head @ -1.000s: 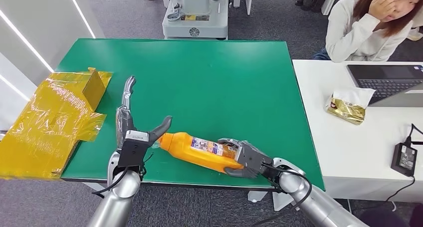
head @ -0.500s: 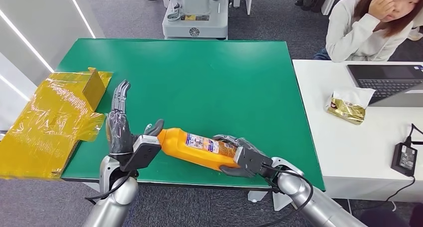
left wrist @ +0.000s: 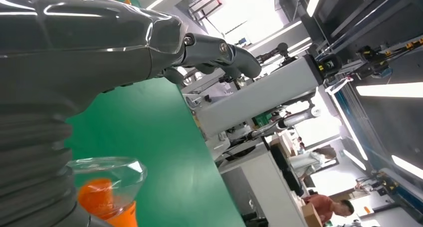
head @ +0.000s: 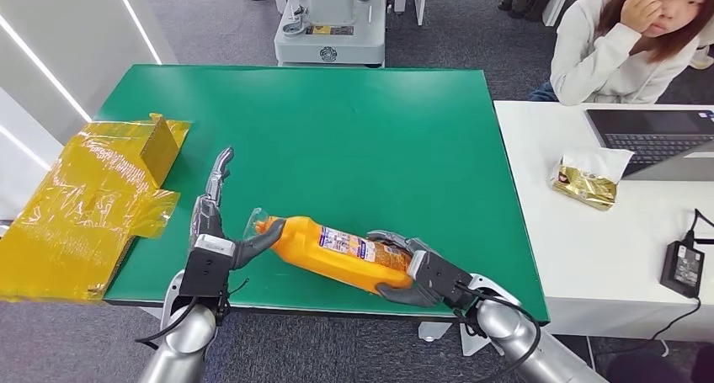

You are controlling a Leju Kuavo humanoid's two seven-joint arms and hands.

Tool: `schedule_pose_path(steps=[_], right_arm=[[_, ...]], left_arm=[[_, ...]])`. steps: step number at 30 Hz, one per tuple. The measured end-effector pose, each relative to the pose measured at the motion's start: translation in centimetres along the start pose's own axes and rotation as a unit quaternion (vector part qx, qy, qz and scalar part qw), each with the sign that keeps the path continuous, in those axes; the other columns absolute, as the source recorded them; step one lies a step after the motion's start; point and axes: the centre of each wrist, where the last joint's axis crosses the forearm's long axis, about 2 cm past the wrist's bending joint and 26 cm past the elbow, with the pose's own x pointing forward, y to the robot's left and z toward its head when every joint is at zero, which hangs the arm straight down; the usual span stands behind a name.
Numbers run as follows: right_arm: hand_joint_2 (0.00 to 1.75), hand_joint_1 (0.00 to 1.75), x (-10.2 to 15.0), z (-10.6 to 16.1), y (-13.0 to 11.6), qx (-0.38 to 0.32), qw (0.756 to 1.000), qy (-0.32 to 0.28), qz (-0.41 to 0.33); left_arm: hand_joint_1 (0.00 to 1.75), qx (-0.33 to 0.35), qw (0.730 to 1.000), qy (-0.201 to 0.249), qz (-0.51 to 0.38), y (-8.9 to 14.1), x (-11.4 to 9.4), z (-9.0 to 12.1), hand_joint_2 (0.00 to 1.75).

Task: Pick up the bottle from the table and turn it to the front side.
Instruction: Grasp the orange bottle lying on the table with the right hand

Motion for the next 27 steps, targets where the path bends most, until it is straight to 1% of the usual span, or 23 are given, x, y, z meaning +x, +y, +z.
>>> schedule_pose_path(steps=[3,5,8,10,12,14,17,19,21,27], right_arm=[[1.75,1.75,-0.1,0.2,-0.1,-0.002,1.000,0.002,-0.002],[1.75,1.75,-0.2,0.4,-0.2,-0.004,1.000,0.004,-0.005],[1.75,1.75,-0.5,0.9,0.0,-0.006,1.000,0.007,-0.012],[1.75,1.75,-0.6,1.2,0.4,-0.006,1.000,0.007,-0.014],[1.75,1.75,-0.7,1.4,0.7,-0.007,1.000,0.007,-0.014],[1.75,1.75,-0.7,1.5,0.7,-0.007,1.000,0.008,-0.011],[1.75,1.75,-0.7,1.5,0.7,-0.008,1.000,0.007,-0.007],[1.75,1.75,-0.7,1.5,0.6,-0.010,1.000,0.007,-0.007],[1.75,1.75,-0.7,1.5,0.5,-0.017,1.000,0.004,-0.007],[1.75,1.75,-0.8,1.8,0.3,-0.037,0.999,-0.001,-0.006]], left_arm=[[0.00,0.003,1.000,-0.005,0.000,0.1,0.2,-0.1,1.75],[0.00,0.011,1.000,-0.012,-0.022,0.2,0.3,-0.2,1.75],[0.00,0.041,0.993,-0.028,-0.111,0.5,0.6,-0.3,1.75],[0.00,0.052,0.988,-0.031,-0.140,0.6,0.7,-0.4,1.75],[0.00,0.042,0.994,-0.017,-0.103,0.5,0.6,-0.4,1.75],[0.00,0.024,0.999,0.001,-0.030,0.4,0.5,-0.4,1.75],[0.00,0.003,0.998,0.018,0.068,0.3,0.2,-0.3,1.75],[0.00,-0.003,0.994,0.024,0.105,0.4,0.0,-0.3,1.75],[0.00,-0.004,0.992,0.025,0.120,0.5,-0.2,-0.2,1.75],[0.00,-0.002,0.992,0.026,0.121,0.6,-0.4,-0.1,1.75]])
